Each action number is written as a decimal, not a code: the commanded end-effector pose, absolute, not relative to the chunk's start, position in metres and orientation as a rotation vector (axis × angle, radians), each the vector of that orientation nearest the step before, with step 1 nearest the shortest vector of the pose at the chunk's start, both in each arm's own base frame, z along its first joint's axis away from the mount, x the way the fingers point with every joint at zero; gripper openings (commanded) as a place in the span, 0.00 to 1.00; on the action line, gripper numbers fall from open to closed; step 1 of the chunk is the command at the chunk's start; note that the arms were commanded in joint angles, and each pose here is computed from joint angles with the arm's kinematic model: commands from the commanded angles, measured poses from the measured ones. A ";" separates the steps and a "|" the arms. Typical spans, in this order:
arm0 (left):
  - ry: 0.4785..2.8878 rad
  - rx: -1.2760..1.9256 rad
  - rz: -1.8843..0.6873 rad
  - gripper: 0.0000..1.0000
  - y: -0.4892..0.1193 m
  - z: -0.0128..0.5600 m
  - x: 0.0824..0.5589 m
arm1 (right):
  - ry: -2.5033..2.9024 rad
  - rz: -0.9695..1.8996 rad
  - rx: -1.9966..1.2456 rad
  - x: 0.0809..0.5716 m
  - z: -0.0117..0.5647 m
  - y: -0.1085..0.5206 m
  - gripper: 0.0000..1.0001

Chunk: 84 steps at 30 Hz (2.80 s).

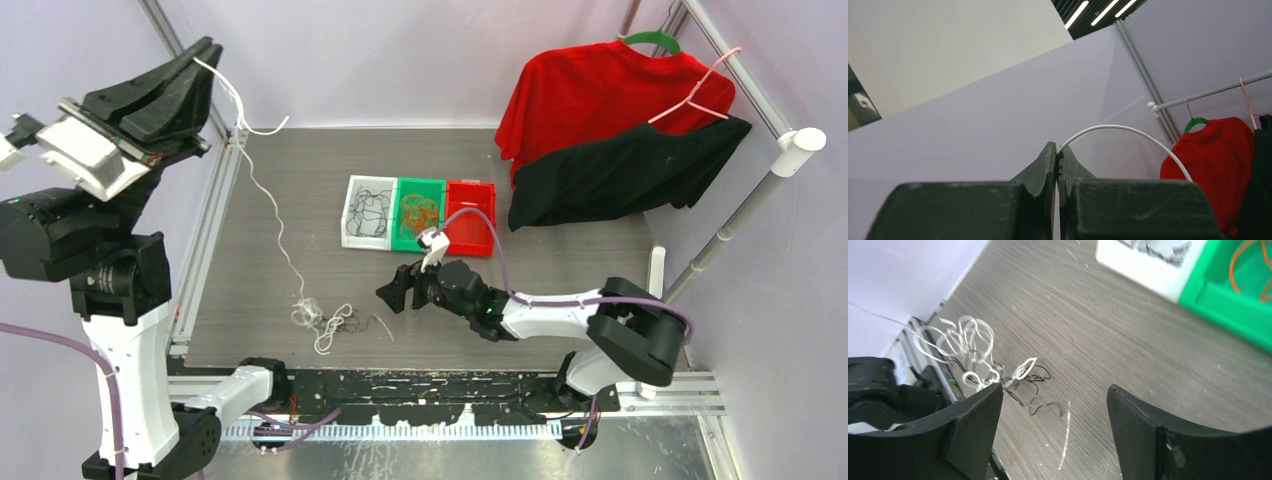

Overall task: Untangle the cables
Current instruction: Untie the cable.

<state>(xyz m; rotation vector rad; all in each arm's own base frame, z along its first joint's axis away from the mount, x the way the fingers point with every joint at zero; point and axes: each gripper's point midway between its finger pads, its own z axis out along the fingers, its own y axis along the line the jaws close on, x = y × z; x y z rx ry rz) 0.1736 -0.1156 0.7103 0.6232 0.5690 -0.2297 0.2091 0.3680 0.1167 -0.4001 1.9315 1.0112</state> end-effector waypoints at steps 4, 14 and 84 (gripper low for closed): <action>0.669 0.675 -0.312 0.02 -0.128 0.679 0.193 | 1.651 1.185 -0.600 0.198 0.228 0.404 0.82; 0.678 0.683 -0.332 0.02 -0.130 0.679 0.191 | 1.484 1.390 -0.790 0.179 0.277 0.484 0.81; -0.006 0.103 0.512 0.00 -0.005 0.873 0.101 | 2.016 0.599 -0.152 0.215 0.029 0.271 0.66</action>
